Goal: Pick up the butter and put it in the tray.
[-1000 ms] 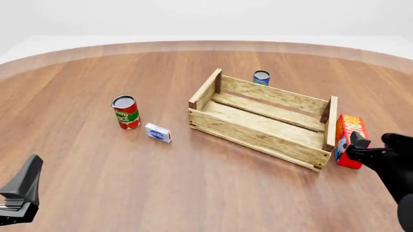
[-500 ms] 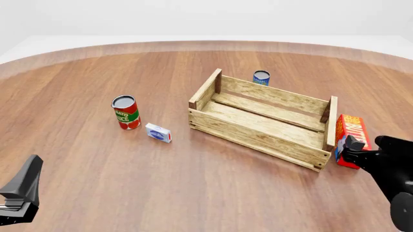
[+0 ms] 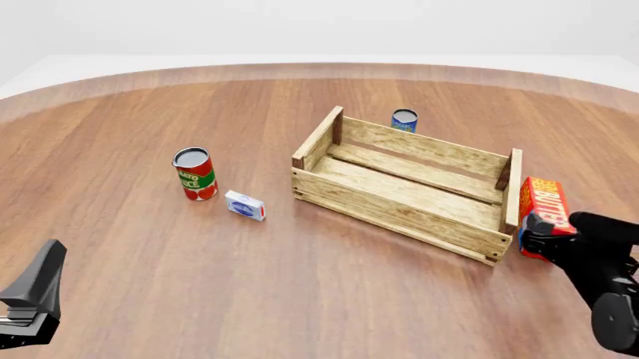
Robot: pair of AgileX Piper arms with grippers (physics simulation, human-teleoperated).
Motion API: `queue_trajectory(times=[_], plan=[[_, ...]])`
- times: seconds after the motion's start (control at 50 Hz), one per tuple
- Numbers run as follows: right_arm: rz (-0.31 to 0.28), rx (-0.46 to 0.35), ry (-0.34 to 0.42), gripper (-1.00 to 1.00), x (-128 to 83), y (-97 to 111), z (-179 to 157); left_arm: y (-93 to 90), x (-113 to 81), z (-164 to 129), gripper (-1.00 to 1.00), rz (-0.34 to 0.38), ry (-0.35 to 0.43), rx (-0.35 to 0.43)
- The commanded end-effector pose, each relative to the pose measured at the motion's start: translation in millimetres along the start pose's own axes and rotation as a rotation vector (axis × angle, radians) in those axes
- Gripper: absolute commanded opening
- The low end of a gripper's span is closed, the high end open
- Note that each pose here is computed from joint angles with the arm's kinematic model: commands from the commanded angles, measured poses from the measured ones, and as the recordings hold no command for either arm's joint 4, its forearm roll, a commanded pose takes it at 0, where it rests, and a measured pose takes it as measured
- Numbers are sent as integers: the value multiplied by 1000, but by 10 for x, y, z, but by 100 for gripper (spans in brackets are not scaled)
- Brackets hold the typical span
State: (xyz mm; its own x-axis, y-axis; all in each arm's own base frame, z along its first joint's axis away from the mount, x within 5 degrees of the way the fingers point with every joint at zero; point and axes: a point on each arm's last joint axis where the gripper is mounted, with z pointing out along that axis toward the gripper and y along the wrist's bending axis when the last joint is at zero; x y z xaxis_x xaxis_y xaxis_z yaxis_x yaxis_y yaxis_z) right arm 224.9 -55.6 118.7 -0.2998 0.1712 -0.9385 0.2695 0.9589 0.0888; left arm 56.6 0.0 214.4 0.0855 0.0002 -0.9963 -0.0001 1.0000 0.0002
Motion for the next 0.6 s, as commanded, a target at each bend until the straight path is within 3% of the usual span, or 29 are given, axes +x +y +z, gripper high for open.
queue_trajectory(times=[0.02,0.6], plan=[[24,-11,52,100,190,24,145,0,0,0,100,0,0,0],[30,-14,72,100,259,32,197,0,0,0,100,0,0,0]])
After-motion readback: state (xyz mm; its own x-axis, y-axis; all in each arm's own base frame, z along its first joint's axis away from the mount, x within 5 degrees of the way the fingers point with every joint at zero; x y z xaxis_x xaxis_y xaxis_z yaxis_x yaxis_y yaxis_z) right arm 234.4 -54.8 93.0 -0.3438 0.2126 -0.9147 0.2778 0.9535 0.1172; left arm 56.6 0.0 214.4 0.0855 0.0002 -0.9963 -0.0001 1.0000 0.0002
